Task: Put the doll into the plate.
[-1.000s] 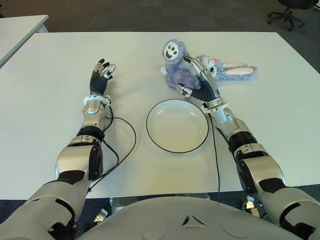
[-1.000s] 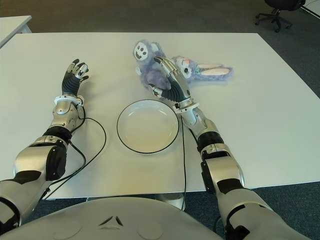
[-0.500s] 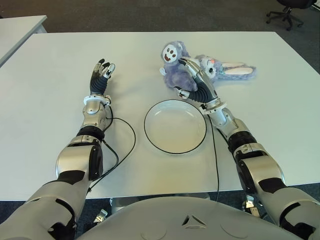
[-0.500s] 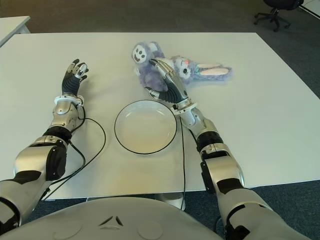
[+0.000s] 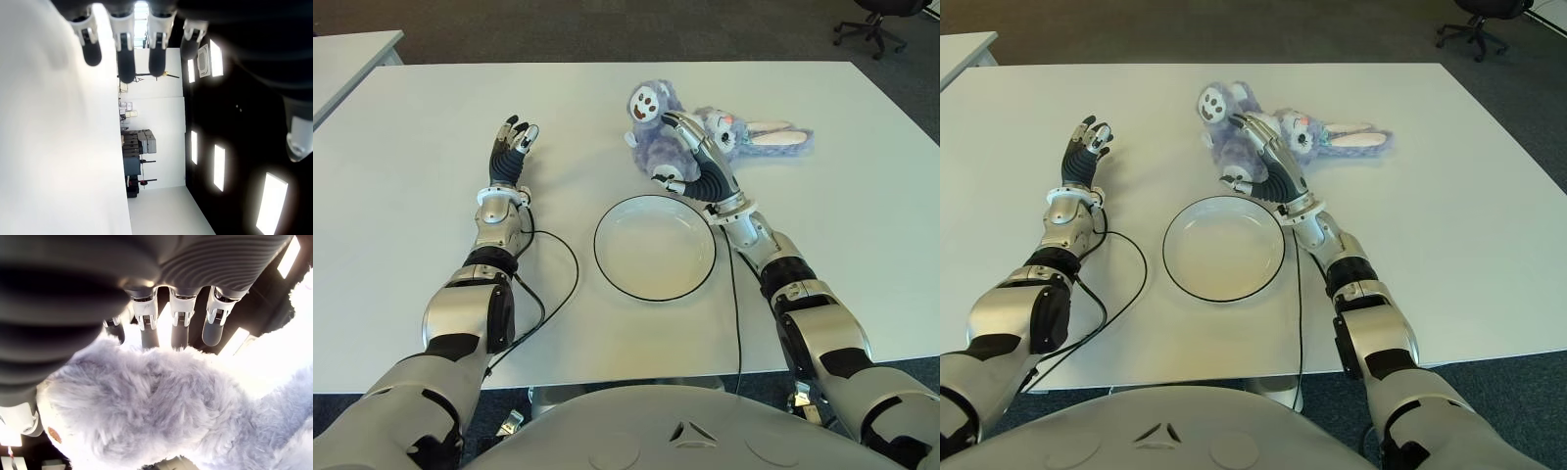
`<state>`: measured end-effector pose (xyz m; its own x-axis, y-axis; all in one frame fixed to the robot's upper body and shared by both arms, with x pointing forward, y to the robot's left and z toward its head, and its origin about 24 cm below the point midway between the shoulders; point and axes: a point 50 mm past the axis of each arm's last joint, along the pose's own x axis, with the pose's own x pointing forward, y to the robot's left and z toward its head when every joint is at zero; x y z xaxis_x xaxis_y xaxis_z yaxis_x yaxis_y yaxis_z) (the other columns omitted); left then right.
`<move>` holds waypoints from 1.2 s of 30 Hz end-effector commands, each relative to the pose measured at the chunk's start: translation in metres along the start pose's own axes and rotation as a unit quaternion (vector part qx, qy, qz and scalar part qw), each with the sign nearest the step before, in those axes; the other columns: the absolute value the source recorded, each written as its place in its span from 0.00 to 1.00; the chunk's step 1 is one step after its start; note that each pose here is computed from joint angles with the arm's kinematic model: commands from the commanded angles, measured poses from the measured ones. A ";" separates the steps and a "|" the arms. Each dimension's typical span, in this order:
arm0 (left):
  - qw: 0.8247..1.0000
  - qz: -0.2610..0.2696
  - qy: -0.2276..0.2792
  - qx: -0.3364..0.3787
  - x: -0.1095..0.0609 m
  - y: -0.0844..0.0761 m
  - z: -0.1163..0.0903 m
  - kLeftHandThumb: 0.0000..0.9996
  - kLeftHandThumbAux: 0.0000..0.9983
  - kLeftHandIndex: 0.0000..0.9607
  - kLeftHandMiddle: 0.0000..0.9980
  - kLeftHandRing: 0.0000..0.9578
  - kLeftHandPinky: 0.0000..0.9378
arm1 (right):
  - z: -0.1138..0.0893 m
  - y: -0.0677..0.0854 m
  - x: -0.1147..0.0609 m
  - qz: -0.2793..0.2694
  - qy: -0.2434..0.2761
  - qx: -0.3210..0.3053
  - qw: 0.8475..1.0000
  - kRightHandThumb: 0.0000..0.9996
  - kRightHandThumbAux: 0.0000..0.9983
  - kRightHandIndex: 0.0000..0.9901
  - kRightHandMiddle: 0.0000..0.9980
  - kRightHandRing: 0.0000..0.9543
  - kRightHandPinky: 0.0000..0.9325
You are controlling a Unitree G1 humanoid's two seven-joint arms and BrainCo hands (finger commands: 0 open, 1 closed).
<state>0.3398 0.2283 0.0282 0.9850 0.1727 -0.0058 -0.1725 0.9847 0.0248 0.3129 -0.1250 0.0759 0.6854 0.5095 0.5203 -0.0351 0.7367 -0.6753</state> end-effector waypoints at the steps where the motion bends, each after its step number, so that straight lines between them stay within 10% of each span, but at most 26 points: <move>1: 0.994 0.000 0.108 -0.013 -0.029 0.000 -0.049 0.00 0.46 0.00 0.15 0.17 0.16 | -0.003 0.086 -0.140 0.047 0.267 0.172 0.947 0.27 0.49 0.04 0.09 0.06 0.00; 12: 0.994 0.000 0.106 -0.014 -0.028 -0.002 -0.049 0.00 0.45 0.00 0.14 0.17 0.10 | -0.010 0.074 -0.141 0.038 0.265 0.120 0.956 0.18 0.45 0.04 0.09 0.06 0.02; 36: 0.994 -0.001 0.107 -0.010 -0.028 -0.001 -0.048 0.00 0.45 0.00 0.13 0.15 0.12 | -0.010 0.068 -0.137 0.024 0.236 0.094 0.967 0.46 0.42 0.05 0.13 0.10 0.09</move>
<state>0.3401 0.2275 0.0285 0.9853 0.1706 -0.0043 -0.1704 0.9851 0.0242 0.3120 -0.1339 0.0804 0.6841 0.4207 0.5959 0.0372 0.7957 -0.6045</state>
